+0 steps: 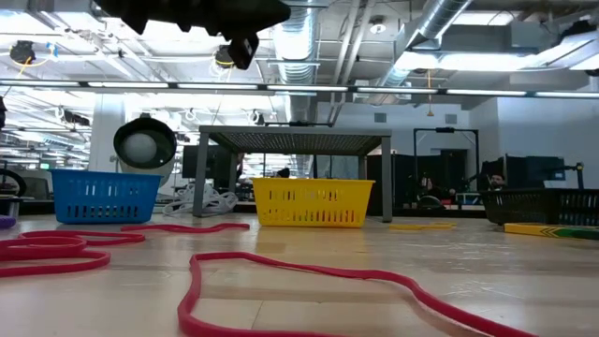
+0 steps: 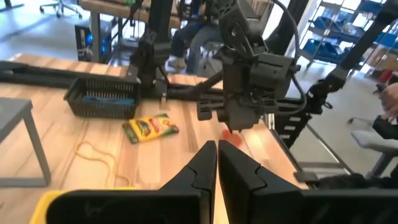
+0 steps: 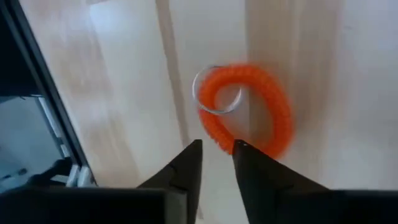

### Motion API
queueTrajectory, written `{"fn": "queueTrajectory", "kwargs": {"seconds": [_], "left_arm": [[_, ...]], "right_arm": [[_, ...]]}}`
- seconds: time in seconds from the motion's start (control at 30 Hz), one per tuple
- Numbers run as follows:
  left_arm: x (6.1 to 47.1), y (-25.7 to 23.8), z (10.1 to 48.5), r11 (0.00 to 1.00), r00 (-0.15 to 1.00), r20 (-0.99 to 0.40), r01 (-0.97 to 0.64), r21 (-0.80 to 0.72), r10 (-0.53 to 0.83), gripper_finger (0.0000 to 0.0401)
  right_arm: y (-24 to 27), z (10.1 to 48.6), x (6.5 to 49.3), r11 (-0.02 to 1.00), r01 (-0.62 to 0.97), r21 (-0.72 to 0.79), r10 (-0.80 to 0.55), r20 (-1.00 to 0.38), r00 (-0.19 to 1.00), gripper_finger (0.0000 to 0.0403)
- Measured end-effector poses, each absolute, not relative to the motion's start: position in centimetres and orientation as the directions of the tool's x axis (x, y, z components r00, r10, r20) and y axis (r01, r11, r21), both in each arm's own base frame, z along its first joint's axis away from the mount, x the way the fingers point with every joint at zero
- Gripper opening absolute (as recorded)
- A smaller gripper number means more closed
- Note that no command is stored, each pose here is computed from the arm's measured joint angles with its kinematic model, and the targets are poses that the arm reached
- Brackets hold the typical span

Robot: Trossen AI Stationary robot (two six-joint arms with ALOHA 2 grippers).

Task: Pick & Place Office Desk Supplies
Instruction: Put the orange spring keychain into the yellow bin

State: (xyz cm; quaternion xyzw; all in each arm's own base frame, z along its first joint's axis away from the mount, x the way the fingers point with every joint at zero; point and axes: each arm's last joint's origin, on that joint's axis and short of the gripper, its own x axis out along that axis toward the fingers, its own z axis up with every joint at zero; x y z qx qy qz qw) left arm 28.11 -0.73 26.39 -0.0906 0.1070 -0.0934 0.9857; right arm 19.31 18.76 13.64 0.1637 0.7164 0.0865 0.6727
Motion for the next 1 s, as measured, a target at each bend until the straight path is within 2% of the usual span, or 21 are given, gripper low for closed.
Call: {"fn": "queueTrajectory", "kwargs": {"seconds": [0.27,0.63,1.0], "left_arm": [[27.9,-1.0,25.8,0.966,0.953,-0.216,0.171,-0.195,-0.212,0.0011],[27.7,-0.7,24.9,0.97,0.951,-0.242,0.146,-0.195,-0.192,0.0011],[27.5,-0.7,25.1,0.97,0.953,-0.235,0.147,-0.194,-0.192,0.0011]], "right_arm": [[19.3,12.6,19.9,0.929,0.101,0.355,0.361,-0.932,-0.041,0.0152],[19.4,12.5,19.8,0.933,0.072,0.351,0.354,-0.935,-0.031,0.0156],[19.4,12.5,19.8,0.935,0.088,0.343,0.346,-0.938,-0.017,0.0203]]}}
